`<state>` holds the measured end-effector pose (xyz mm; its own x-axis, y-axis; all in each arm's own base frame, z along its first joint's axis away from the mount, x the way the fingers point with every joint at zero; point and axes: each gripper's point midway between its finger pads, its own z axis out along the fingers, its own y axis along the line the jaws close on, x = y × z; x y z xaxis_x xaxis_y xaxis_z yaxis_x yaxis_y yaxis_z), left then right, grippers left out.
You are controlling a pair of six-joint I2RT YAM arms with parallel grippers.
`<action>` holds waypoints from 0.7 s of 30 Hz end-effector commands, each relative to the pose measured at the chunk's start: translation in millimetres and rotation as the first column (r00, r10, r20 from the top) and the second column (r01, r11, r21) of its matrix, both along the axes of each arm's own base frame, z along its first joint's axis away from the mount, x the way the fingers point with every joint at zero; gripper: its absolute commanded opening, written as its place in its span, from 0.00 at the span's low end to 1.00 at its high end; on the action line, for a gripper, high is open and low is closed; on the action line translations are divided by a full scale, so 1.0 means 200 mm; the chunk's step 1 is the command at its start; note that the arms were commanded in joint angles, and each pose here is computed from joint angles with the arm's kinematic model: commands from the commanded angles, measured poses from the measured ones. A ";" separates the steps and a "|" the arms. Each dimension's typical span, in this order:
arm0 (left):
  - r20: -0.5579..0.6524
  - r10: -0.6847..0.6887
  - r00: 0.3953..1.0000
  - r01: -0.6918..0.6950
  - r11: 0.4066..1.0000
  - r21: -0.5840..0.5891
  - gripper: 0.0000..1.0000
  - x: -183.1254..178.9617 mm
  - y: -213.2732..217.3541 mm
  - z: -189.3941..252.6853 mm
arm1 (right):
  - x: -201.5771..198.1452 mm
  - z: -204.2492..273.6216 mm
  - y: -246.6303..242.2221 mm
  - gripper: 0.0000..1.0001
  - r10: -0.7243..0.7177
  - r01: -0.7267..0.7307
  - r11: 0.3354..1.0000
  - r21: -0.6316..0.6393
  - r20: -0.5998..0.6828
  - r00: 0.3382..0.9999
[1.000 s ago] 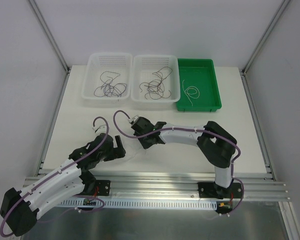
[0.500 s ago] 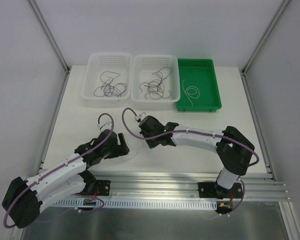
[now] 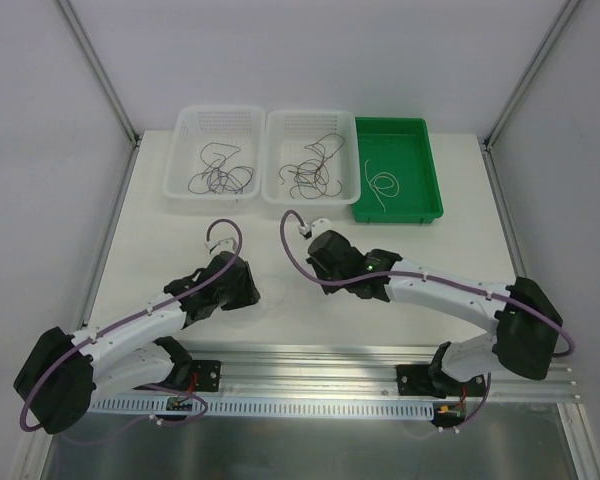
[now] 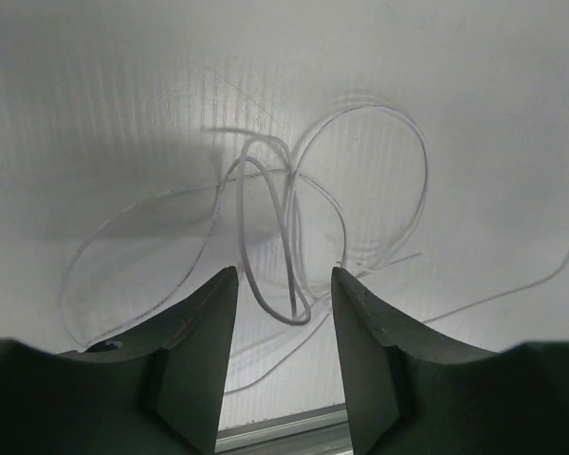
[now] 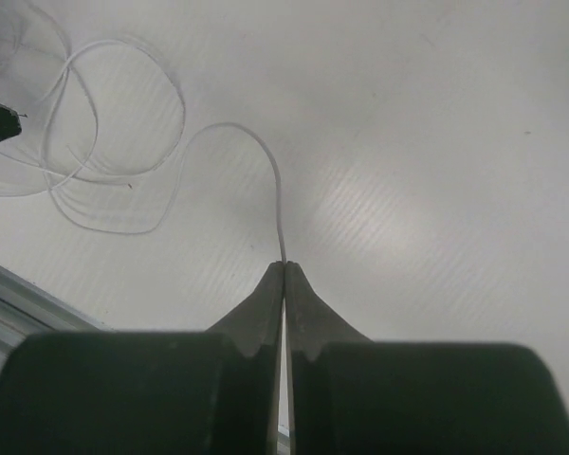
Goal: Untangle the cables
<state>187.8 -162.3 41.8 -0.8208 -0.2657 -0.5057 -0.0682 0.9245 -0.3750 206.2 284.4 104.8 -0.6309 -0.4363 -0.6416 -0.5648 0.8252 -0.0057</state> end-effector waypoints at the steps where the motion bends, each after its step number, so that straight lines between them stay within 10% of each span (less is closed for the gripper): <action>1: 0.049 0.021 0.999 -0.020 1.000 -0.017 0.43 0.07 -0.04 0.05 | 0.03 0.13 -0.12 0.01 -0.062 0.060 0.998 0.024 0.071 0.996; 21: 0.008 0.045 0.999 -0.045 0.997 0.061 0.42 0.07 0.01 -0.08 | 0.00 0.63 -1.06 0.01 -0.504 0.473 0.863 0.176 0.314 0.805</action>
<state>196.1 -160.9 26.9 -0.8204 -0.2599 -0.5093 -0.0920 0.9391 -0.3311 213.1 101.7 235.1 -0.4657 -0.0543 -0.8833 -0.1455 0.9892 0.0159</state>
